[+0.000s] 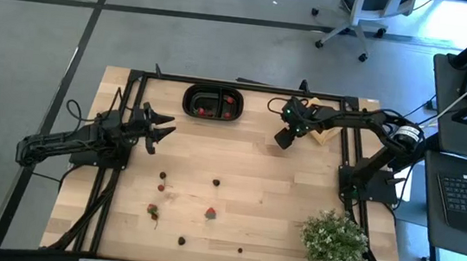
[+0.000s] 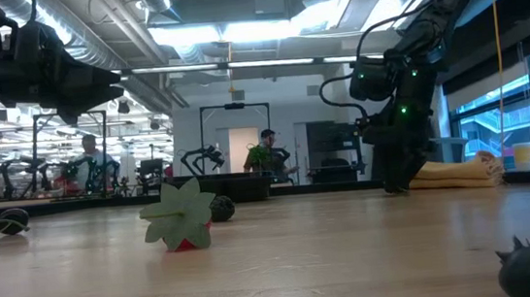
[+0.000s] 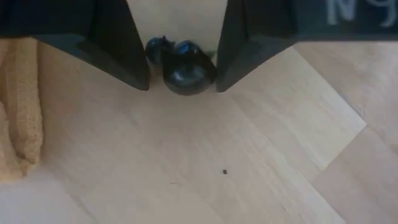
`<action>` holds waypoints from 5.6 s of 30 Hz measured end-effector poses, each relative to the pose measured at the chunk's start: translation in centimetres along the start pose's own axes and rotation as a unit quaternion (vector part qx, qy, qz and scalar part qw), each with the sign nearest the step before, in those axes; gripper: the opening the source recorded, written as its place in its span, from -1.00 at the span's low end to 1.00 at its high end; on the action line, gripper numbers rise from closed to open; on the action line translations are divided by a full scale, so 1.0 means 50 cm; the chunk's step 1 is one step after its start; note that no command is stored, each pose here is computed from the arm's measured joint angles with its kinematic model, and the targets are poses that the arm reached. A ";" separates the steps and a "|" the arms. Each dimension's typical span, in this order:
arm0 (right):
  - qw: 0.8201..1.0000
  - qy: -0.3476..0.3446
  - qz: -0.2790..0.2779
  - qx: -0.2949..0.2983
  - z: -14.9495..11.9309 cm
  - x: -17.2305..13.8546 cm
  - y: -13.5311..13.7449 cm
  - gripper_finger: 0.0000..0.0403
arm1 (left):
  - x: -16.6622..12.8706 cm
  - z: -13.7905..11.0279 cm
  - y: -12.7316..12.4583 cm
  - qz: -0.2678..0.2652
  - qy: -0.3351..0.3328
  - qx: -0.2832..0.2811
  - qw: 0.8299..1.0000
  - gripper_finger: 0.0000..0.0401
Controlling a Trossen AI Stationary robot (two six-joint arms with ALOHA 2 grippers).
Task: Pick and placing Produce into tupperware
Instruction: Put the top black cherry into the black bin, then put the top blueberry into the black bin
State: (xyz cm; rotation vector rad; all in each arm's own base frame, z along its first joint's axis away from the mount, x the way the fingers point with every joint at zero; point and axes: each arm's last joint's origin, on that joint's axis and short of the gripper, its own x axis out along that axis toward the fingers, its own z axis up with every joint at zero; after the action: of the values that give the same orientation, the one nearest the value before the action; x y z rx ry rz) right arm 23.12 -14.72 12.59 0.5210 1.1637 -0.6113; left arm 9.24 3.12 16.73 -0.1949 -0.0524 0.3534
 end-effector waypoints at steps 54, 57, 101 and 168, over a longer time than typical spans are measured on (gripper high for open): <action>0.896 -0.395 0.158 -0.125 0.330 -0.209 0.165 -0.39 | 0.000 0.000 0.000 0.000 0.000 0.000 1.000 -0.09; 0.894 -0.389 0.184 -0.121 0.337 -0.183 0.169 -0.39 | 0.000 0.000 0.000 0.000 0.000 0.000 1.000 -0.09; 0.955 -0.177 0.185 -0.149 0.482 0.073 0.269 -0.38 | 0.000 0.000 0.000 0.000 0.000 0.013 1.000 -0.09; 0.926 -0.082 0.225 -0.291 0.251 -0.184 0.207 -0.16 | 0.000 0.000 0.000 -0.001 0.000 0.012 1.000 -0.09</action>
State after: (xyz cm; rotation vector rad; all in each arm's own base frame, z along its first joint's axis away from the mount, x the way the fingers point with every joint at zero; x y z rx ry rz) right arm 36.21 -13.96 25.91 0.2039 0.9600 0.0965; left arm 9.24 3.12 16.71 -0.1719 -0.0478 0.3528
